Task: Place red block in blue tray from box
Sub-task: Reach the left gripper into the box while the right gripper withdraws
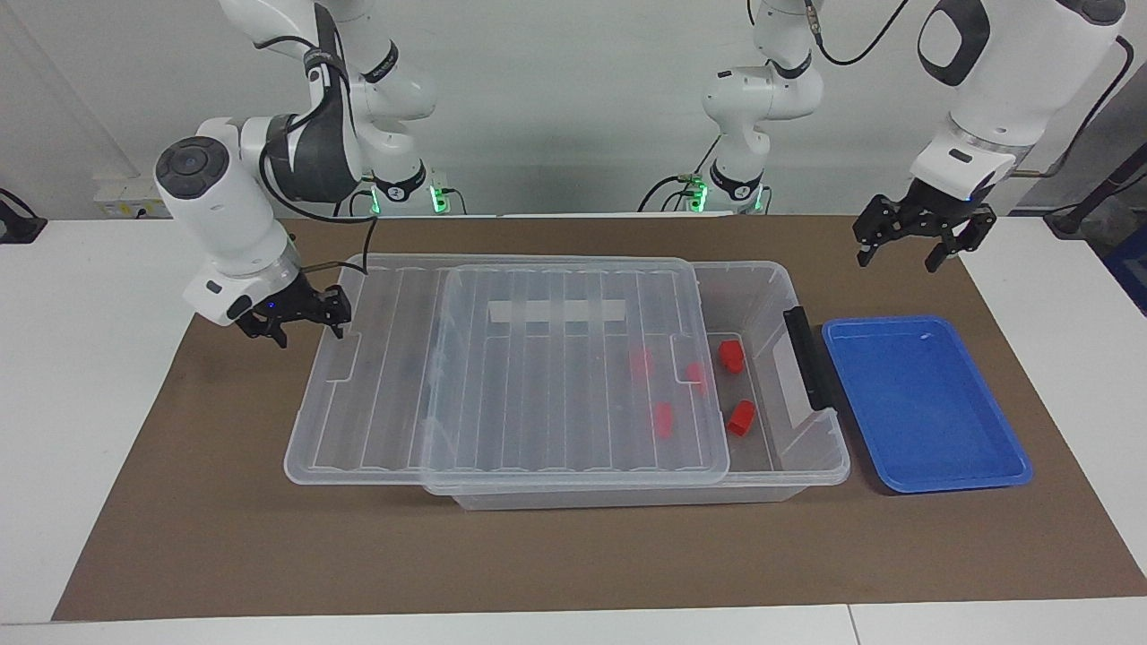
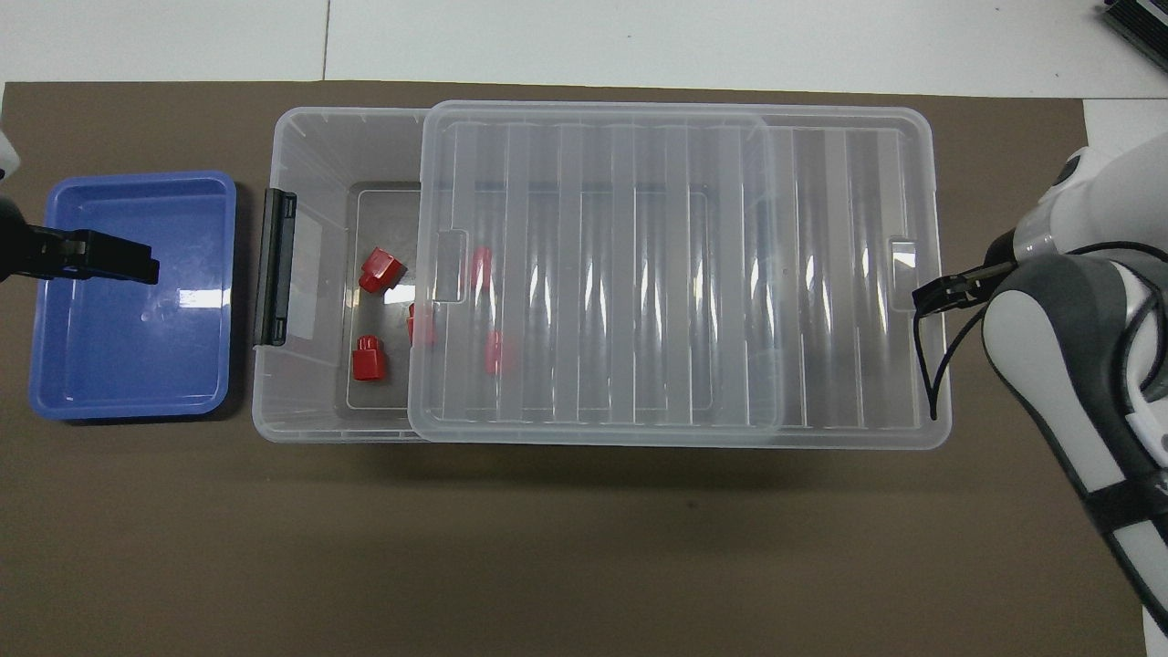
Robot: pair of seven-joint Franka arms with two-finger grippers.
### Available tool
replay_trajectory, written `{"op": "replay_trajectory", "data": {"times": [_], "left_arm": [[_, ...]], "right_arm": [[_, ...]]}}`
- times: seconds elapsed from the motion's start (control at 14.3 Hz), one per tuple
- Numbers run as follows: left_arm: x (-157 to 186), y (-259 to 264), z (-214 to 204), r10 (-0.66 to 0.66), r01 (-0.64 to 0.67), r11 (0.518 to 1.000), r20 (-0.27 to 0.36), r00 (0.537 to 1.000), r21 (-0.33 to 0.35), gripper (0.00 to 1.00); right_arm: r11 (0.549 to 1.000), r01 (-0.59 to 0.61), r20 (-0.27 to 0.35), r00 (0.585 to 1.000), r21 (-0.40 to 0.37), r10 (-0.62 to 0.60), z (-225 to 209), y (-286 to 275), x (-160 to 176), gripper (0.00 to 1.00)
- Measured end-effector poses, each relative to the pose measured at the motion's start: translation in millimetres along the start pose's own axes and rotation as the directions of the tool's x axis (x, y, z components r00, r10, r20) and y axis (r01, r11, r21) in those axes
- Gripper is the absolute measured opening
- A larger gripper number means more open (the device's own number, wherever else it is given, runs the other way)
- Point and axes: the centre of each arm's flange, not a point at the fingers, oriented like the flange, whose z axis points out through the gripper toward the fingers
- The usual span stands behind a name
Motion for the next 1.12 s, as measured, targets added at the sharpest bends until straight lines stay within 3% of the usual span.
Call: {"op": "replay_trajectory", "data": {"times": [0.28, 0.49, 0.7, 0.91, 1.12], "left_arm": [[-7.5, 95.8, -4.3, -0.268, 0.266, 0.963, -0.047, 0.962, -0.040, 1.00], [-6.2, 118.1, 12.3, -0.318, 0.316, 0.948, -0.053, 0.947, -0.048, 1.00], [9.1, 144.7, 74.9, -0.358, 0.361, 0.932, -0.075, 0.931, 0.032, 1.00], [27.9, 167.0, 137.7, -0.367, 0.371, 0.928, -0.077, 0.927, 0.038, 1.00], [31.8, 171.0, 181.1, -0.383, 0.385, 0.921, -0.040, 0.923, 0.063, 1.00]], "right_arm": [[0.997, 0.080, 0.008, 0.997, -0.021, -0.079, 0.2, 20.4, -5.8, 0.86], [0.994, 0.108, 0.011, 0.994, -0.022, -0.108, 1.0, 41.0, -12.3, 0.86], [0.993, 0.115, 0.012, 0.993, -0.021, -0.115, 1.3, 49.1, -15.1, 0.87], [0.993, 0.118, 0.020, 0.993, -0.019, -0.118, -4.1, 46.3, -15.7, 0.89], [0.999, 0.042, 0.024, 0.999, -0.023, -0.042, -31.8, 36.5, -25.6, 0.91]]}}
